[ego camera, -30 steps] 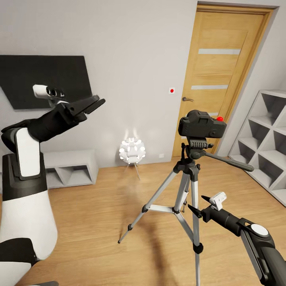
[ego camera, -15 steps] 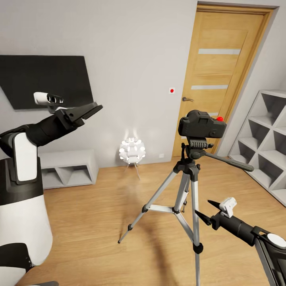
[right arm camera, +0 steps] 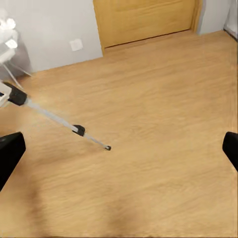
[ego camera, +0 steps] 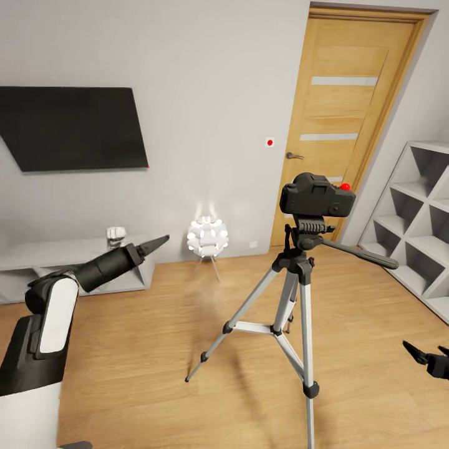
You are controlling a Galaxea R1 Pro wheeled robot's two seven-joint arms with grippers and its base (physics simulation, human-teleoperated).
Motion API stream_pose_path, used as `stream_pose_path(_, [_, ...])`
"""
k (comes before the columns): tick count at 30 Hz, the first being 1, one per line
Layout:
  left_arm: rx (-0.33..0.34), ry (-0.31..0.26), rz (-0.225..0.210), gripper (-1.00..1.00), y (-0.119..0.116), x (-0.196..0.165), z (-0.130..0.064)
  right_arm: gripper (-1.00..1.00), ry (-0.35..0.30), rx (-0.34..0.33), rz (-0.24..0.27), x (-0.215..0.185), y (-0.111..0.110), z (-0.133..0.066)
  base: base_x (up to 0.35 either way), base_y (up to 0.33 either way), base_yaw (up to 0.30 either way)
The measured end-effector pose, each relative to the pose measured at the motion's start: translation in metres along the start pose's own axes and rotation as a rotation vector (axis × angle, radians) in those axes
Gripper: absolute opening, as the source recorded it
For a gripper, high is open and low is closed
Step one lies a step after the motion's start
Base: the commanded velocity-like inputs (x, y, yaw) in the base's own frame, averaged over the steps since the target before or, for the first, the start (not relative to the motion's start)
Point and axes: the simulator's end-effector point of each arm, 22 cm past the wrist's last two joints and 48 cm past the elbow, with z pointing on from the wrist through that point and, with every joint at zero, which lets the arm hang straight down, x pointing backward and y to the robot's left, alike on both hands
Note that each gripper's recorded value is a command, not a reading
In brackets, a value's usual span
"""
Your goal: Attach the digital camera to the camera tripod in the bedroom.
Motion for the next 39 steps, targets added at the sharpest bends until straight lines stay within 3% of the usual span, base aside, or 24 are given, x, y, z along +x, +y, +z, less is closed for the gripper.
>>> stream_pose_path(1, [-0.054, -0.001, -0.012, 1.00, 0.018, 0.012, -0.011, 1.00, 0.009, 0.039, 0.017, 0.007, -0.017, 0.003, 0.000, 0.000, 0.000])
stream_pose_path(5, [-0.173, 0.000, -0.046, 1.00, 0.058, 0.039, -0.051, 1.00, -0.038, 0.098, 0.024, 0.003, -0.037, 0.017, 0.000, 0.000, 0.000])
stream_pose_path(11, [-0.253, -0.027, -0.044, 1.00, 0.081, 0.079, -0.088, 1.00, -0.047, 0.083, 0.014, 0.004, -0.026, 0.030, 0.000, 0.000, 0.000])
stream_pose_path(16, [-0.247, -0.034, -0.043, 1.00, 0.078, 0.096, -0.092, 1.00, -0.041, 0.047, -0.011, 0.003, -0.008, 0.040, 0.000, 0.000, 0.000])
stream_pose_path(22, [-0.225, -0.001, -0.069, 1.00, 0.068, 0.128, -0.093, 1.00, -0.058, 0.031, -0.016, -0.010, 0.000, 0.049, 0.000, 0.000, 0.000])
stream_pose_path(39, [-0.232, -0.010, -0.059, 1.00, 0.070, 0.133, -0.096, 1.00, -0.058, 0.018, -0.014, -0.004, 0.008, 0.051, 0.000, 0.000, 0.000])
